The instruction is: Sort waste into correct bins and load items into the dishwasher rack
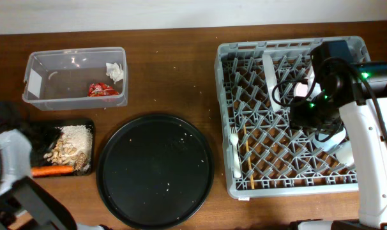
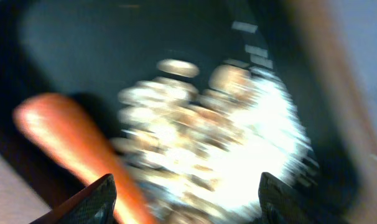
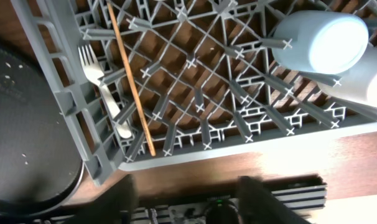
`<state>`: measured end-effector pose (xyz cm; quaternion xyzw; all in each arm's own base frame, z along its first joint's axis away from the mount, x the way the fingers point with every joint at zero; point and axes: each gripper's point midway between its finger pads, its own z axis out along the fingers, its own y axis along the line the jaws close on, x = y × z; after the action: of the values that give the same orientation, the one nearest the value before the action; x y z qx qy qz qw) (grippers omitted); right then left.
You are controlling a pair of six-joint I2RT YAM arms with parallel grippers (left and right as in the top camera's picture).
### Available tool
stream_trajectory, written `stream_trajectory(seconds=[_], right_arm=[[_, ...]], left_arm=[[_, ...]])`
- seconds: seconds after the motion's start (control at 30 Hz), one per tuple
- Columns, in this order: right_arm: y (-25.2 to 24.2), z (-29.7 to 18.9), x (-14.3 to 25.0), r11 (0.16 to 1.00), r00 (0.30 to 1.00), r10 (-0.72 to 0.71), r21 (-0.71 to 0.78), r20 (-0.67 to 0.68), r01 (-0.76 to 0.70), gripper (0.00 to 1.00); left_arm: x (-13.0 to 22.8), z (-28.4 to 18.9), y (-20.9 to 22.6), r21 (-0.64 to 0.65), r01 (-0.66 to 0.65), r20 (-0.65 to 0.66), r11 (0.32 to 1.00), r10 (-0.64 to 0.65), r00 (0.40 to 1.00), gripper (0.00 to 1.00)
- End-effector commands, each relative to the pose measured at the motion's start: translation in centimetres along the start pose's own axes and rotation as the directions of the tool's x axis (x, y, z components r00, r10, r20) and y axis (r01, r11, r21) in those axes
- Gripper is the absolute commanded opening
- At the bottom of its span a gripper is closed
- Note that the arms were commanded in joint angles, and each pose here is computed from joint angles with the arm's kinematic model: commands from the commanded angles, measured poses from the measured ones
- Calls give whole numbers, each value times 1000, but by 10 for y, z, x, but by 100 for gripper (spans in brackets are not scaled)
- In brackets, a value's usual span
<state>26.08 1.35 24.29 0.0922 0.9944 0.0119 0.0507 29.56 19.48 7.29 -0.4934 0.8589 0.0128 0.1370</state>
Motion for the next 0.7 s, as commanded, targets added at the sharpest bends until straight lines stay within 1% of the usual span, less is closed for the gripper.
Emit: stream_trajectory(seconds=[0.0,0.03,0.07,0.1,0.17,0.2,0.23,0.27,0.3,0.33,0.37,0.43,0.5,0.57,0.67], right_arm=[[2,-4,0,1000,1000,9,-25,21,-8,63],[3,-4,-2,999,1000,9,-32,27,-8,65],[3,-3,-2,999,1000,9,-32,25,-8,66],[3,-1,-1,999,1000,9,-31,21,-8,67],[2,6,1,1000,1000,9,-26,0,-9,69],[4,12,2,999,1000,9,-32,-11,-9,71],[6,17,2,999,1000,9,-46,-19,-9,72],[9,23,2,998,1000,8,-61,-25,-10,73],[9,25,0,998,1000,8,-62,-21,-9,77],[10,25,-3,998,1000,7,-65,-10,-7,83],[11,25,-4,997,999,-32,-72,1,32,89],[15,24,2,991,995,-98,-97,-16,96,92],[14,21,5,990,995,-102,-98,-12,100,93],[14,11,6,989,994,-101,-103,36,104,93],[14,-12,7,984,970,-98,-123,221,128,93]], left_arm=[[36,-31,-81,147,-262,35,954,260,965,73],[66,-34,-108,171,-409,28,896,411,911,74],[95,-37,-126,188,-525,17,830,532,847,75],[116,-40,-134,196,-590,1,783,602,799,77],[166,-46,-138,189,-728,-58,659,747,662,81],[186,-50,-137,196,-774,-86,602,797,598,84],[201,-53,-134,202,-814,-107,544,839,534,85],[209,-56,-130,206,-838,-127,505,863,489,87],[211,-61,-126,203,-839,-151,505,863,483,95],[210,-67,-122,202,-839,-173,505,862,477,97],[203,-85,-116,198,-843,-204,499,863,463,97],[195,-108,-104,187,-835,-251,517,847,468,97],[195,-118,-97,191,-844,-245,502,856,454,97],[192,-134,-92,187,-847,-180,497,865,468,97],[182,-162,-98,208,-846,88,491,852,516,100]])
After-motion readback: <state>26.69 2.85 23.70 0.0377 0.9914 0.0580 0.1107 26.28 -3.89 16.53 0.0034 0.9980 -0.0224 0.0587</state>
